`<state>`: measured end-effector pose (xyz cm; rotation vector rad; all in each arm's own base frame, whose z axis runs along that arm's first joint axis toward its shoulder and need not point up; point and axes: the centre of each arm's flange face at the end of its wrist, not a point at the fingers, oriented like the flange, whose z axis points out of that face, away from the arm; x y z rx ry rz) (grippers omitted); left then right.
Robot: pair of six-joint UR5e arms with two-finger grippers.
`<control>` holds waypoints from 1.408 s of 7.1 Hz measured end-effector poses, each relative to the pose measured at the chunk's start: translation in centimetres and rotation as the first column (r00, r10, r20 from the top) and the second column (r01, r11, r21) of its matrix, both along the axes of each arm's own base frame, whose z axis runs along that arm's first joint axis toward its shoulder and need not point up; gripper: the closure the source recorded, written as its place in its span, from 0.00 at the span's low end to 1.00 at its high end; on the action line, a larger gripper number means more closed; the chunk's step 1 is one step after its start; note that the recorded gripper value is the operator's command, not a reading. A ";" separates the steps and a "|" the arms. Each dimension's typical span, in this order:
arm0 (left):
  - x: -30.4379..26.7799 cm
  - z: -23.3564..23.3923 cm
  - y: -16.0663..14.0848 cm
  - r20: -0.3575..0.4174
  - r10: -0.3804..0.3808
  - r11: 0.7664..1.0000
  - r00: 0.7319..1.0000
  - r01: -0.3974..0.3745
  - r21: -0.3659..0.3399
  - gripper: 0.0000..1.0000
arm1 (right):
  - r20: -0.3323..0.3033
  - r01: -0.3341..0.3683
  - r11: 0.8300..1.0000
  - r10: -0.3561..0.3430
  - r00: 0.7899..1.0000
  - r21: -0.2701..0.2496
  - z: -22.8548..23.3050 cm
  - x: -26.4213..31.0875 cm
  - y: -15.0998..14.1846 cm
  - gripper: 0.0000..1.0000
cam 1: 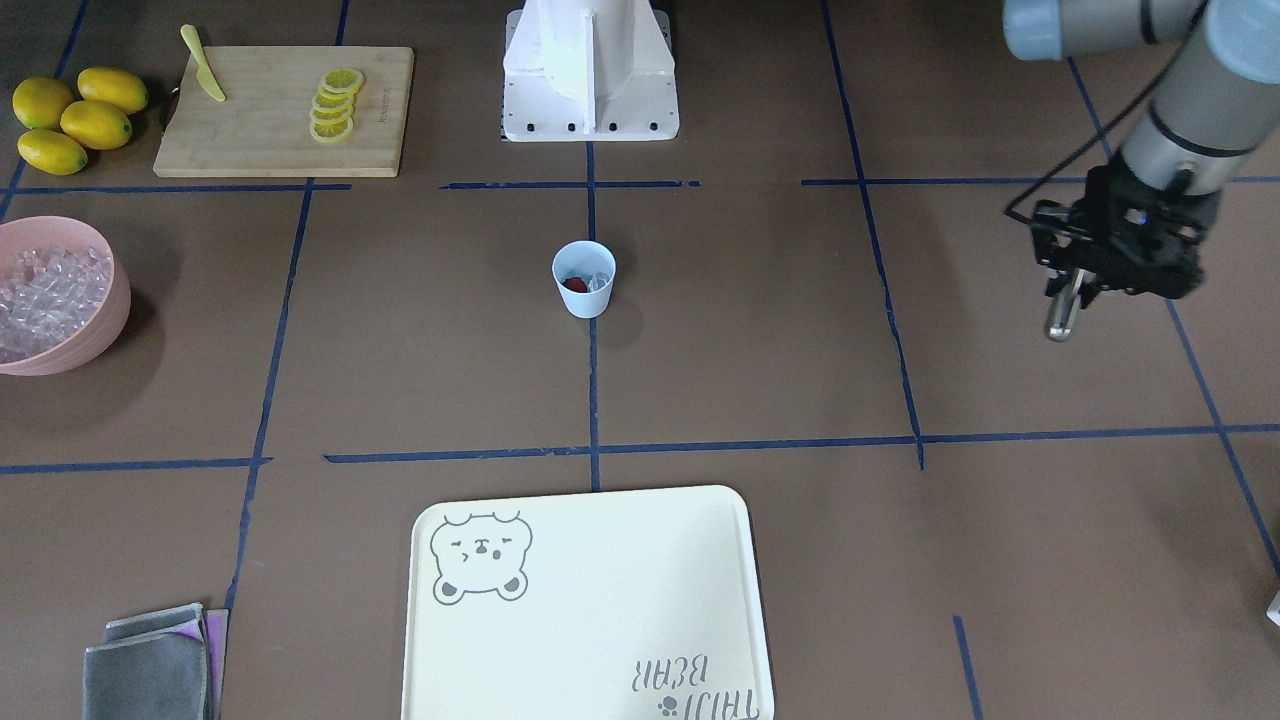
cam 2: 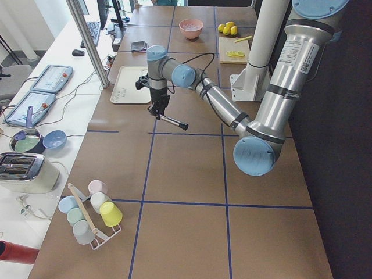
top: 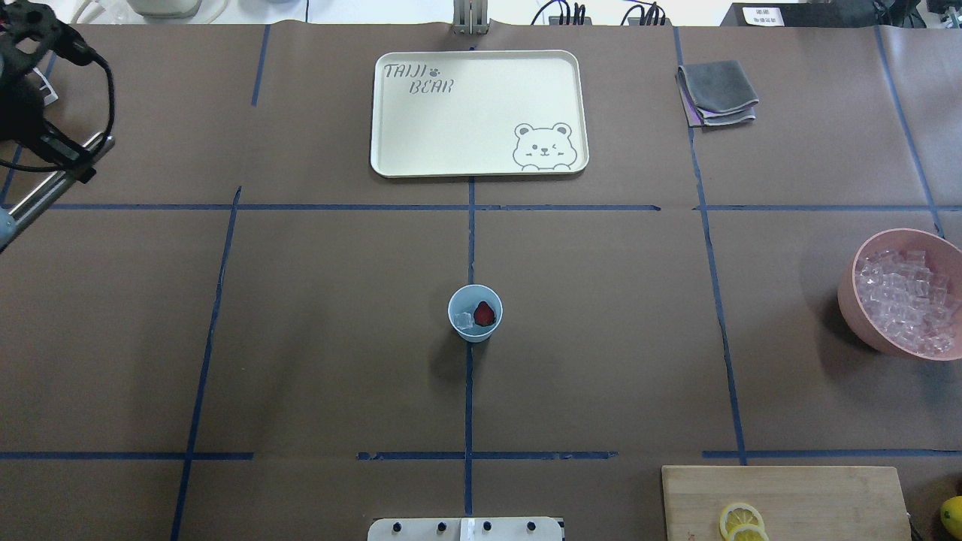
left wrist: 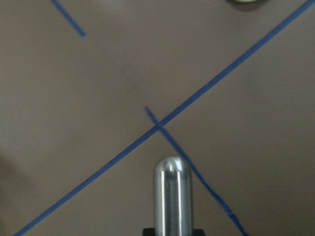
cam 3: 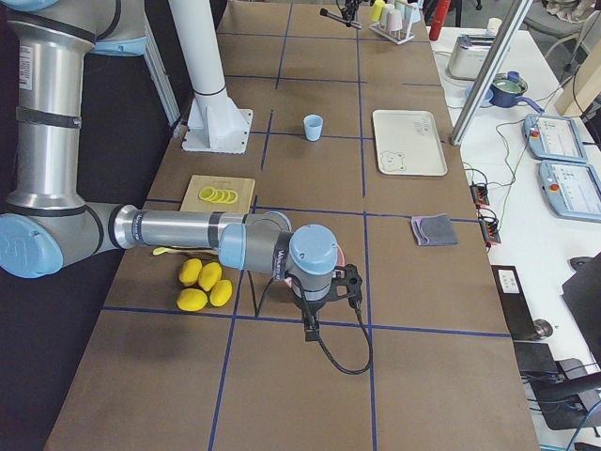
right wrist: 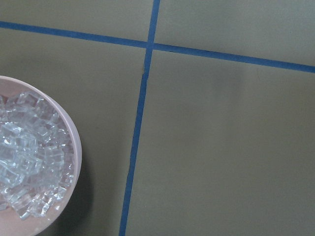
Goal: Mash ice and strawberries in cup
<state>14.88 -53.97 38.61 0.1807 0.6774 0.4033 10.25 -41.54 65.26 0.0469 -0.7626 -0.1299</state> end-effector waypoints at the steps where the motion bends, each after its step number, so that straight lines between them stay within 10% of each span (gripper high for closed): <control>1: -3.7 5.1 -0.6 -0.019 -0.059 0.993 0.998 0.057 -0.107 0.93 | 0.001 -0.001 1.000 0.001 1.000 0.000 -0.1 0.0 0.0 0.00; 7: -8.0 27.7 5.3 -0.077 -0.375 0.900 0.924 0.343 -0.269 0.94 | 0.008 -0.002 1.000 0.002 1.000 -0.001 0.0 -0.1 0.1 0.00; 10: -2.8 29.8 8.3 -0.106 -0.362 0.907 0.926 0.324 -0.267 0.92 | 0.009 -0.002 1.000 0.002 1.000 -0.007 0.2 -0.1 0.4 0.00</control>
